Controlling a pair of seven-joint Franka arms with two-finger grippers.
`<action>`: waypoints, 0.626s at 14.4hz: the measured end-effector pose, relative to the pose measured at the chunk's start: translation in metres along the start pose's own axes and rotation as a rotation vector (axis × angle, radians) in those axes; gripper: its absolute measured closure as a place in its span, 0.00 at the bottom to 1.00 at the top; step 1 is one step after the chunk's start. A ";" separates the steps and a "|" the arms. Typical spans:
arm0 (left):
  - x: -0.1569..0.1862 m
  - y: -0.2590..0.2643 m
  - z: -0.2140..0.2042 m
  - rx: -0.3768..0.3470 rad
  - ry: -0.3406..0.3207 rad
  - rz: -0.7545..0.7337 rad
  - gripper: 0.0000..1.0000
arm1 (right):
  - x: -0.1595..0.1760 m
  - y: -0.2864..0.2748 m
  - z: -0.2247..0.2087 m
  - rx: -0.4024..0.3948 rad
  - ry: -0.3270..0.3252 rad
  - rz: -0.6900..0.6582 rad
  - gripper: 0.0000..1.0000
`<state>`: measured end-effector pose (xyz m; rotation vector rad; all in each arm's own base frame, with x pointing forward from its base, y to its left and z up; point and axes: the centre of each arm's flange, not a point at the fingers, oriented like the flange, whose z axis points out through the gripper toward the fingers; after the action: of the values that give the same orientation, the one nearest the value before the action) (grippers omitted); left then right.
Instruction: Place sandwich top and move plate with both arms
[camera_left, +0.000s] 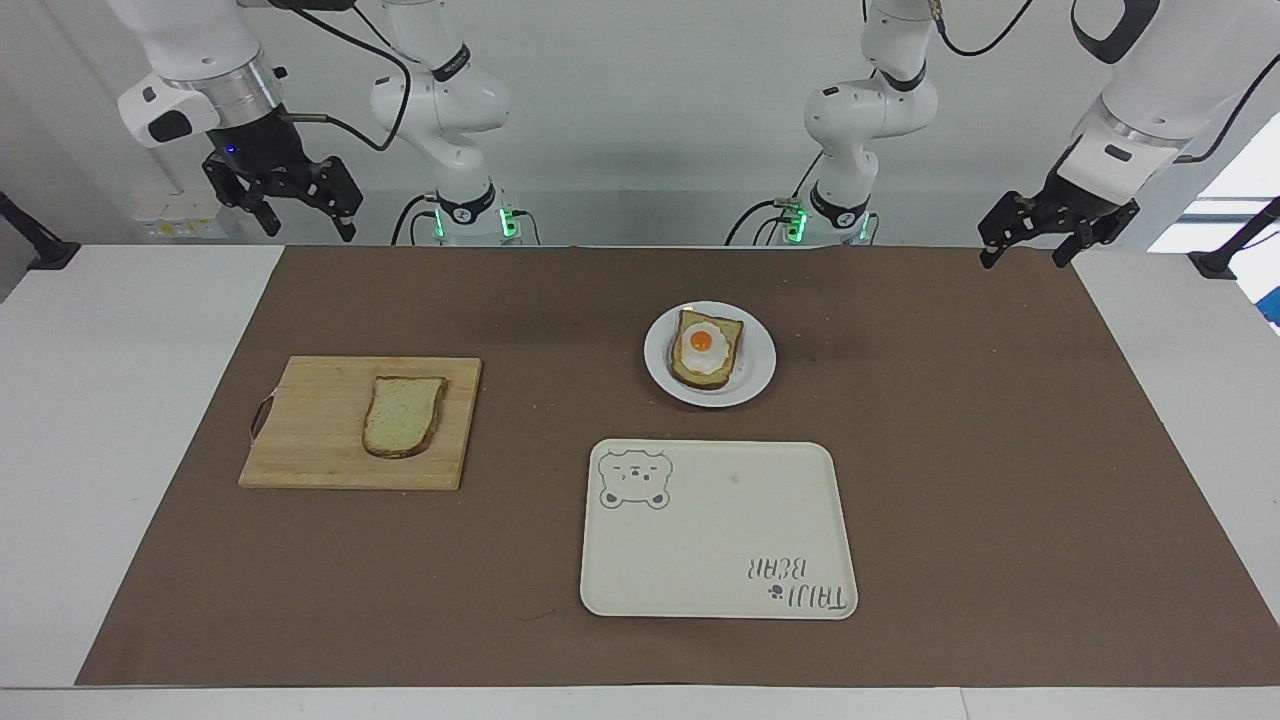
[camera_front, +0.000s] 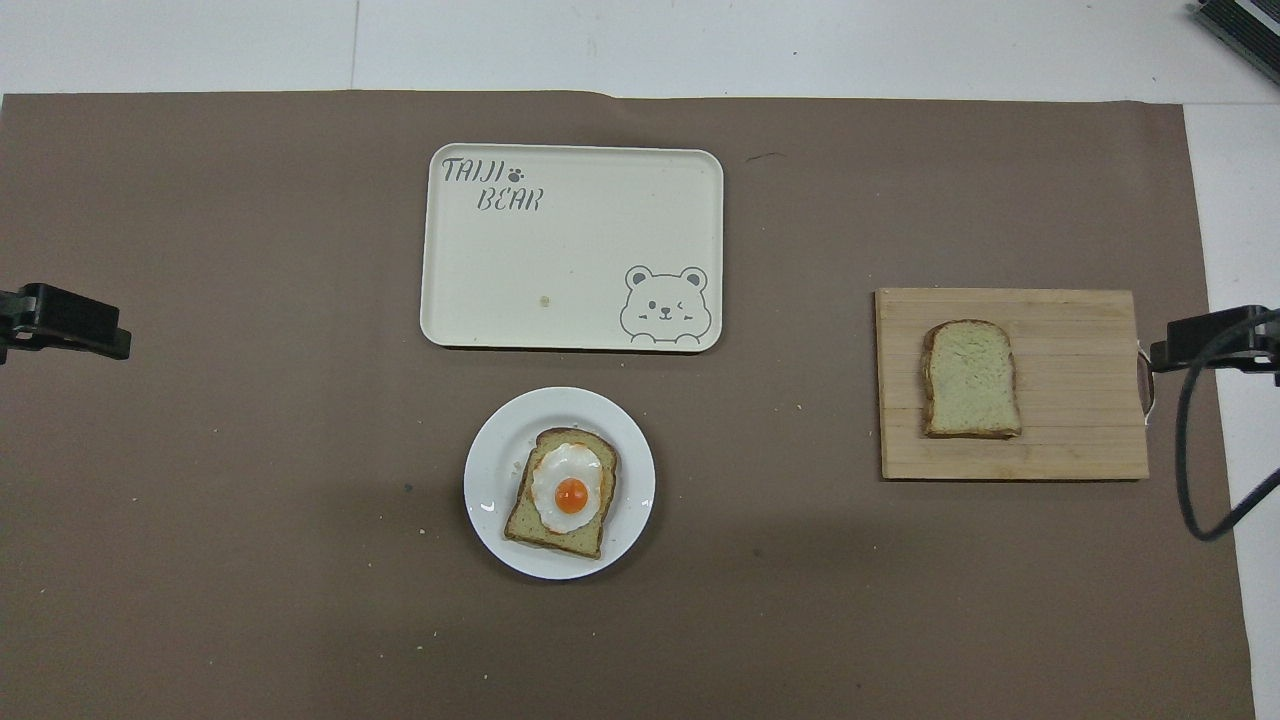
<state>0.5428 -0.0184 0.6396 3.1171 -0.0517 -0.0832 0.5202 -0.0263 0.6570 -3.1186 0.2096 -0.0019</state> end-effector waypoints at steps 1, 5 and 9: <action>0.000 0.000 0.000 0.000 0.000 0.001 0.00 | 0.000 0.000 0.000 0.000 0.000 0.000 0.00; 0.000 0.003 0.000 0.000 0.002 0.009 0.00 | 0.000 0.000 0.000 0.000 0.000 0.000 0.00; 0.000 0.007 0.000 0.001 0.003 0.018 0.00 | 0.000 0.000 0.000 0.000 0.000 0.000 0.00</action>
<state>0.5429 -0.0258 0.6399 3.1168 -0.0791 -0.0774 0.5202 -0.0264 0.6570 -3.1185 0.2101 -0.0019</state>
